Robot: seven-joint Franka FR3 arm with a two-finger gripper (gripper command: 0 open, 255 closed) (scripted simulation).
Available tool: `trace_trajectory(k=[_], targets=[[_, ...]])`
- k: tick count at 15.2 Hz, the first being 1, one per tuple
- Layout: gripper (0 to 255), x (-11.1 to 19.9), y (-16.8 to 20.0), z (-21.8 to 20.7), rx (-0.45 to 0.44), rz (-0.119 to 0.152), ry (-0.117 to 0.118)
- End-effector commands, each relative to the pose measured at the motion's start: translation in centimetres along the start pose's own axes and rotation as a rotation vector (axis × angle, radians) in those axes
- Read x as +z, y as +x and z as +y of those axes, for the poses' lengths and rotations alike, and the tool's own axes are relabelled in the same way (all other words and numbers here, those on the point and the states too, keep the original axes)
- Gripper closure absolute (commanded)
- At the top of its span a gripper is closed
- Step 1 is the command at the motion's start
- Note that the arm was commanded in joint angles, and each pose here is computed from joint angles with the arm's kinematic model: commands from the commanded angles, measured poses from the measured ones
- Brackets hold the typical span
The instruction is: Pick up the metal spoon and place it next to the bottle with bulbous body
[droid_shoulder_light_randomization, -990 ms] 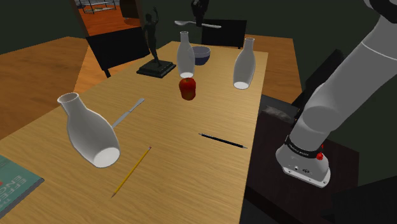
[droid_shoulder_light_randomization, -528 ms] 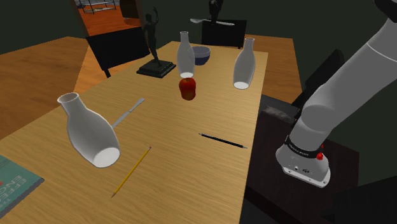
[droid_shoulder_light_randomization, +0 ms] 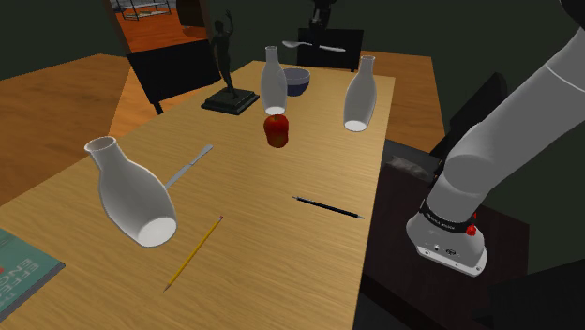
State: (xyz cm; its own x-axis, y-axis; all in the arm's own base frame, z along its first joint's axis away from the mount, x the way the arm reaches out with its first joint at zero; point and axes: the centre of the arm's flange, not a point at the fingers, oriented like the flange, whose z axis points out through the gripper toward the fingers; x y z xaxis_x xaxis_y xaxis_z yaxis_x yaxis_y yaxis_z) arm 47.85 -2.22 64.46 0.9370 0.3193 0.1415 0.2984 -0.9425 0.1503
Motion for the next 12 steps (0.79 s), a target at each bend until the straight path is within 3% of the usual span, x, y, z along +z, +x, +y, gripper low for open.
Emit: trace_trajectory(k=[1,12], targets=[[255,1.0,-0.2,-0.1,0.0,0.0,0.0],[255,6.7,-1.0,-1.0,0.0,0.0,0.0]])
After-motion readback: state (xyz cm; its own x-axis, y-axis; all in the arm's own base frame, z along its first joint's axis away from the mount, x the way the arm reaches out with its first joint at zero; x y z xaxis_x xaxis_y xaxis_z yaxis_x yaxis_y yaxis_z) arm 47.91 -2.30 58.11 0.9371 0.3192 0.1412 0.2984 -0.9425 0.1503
